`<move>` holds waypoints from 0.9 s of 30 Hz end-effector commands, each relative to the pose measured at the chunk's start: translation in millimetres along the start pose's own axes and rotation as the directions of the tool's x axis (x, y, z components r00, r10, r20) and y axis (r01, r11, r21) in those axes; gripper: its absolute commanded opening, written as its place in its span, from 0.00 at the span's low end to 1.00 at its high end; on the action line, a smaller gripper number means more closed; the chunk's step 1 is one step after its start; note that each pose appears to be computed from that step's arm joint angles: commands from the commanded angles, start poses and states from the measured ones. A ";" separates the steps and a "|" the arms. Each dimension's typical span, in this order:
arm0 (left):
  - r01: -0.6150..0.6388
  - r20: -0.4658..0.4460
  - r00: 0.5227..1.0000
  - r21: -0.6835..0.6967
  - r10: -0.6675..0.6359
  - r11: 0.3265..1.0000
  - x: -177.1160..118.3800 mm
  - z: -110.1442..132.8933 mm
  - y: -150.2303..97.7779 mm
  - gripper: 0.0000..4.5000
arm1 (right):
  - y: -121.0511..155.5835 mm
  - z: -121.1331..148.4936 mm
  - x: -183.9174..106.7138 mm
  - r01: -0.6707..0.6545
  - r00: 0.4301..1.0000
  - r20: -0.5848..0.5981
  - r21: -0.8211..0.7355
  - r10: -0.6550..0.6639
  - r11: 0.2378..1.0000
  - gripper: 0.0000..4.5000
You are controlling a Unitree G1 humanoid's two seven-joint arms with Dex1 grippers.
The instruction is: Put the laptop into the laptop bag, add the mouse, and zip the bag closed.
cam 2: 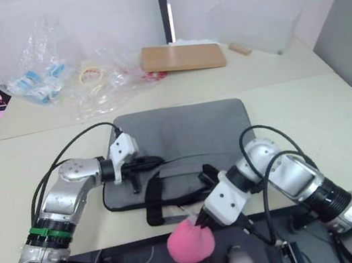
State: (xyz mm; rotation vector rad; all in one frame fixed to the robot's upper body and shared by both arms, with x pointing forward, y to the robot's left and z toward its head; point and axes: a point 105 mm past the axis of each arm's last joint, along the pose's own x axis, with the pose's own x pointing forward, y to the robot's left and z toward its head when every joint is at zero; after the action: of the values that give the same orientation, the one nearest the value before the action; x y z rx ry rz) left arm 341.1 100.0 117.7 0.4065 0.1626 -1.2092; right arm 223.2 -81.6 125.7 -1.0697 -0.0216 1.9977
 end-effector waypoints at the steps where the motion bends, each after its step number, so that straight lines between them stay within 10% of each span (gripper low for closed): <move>1: 0.019 -0.144 0.989 -0.079 -0.030 0.997 2.3 -46.8 -12.5 0.00 | 8.8 -4.1 -11.9 -0.029 0.999 -0.032 -0.001 0.029 1.000 0.01; 27: 0.000 -0.178 0.984 -0.094 -0.017 0.996 4.3 -61.0 -12.3 0.00 | 54.8 -29.9 -71.5 -0.116 0.961 -0.234 0.143 0.147 0.983 0.01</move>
State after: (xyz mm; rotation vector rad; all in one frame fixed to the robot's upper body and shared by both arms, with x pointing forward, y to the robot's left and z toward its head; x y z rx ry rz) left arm 345.2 101.9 108.5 0.4204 0.1600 -1.1977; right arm 229.9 -165.4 130.1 -1.2125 0.2765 1.9020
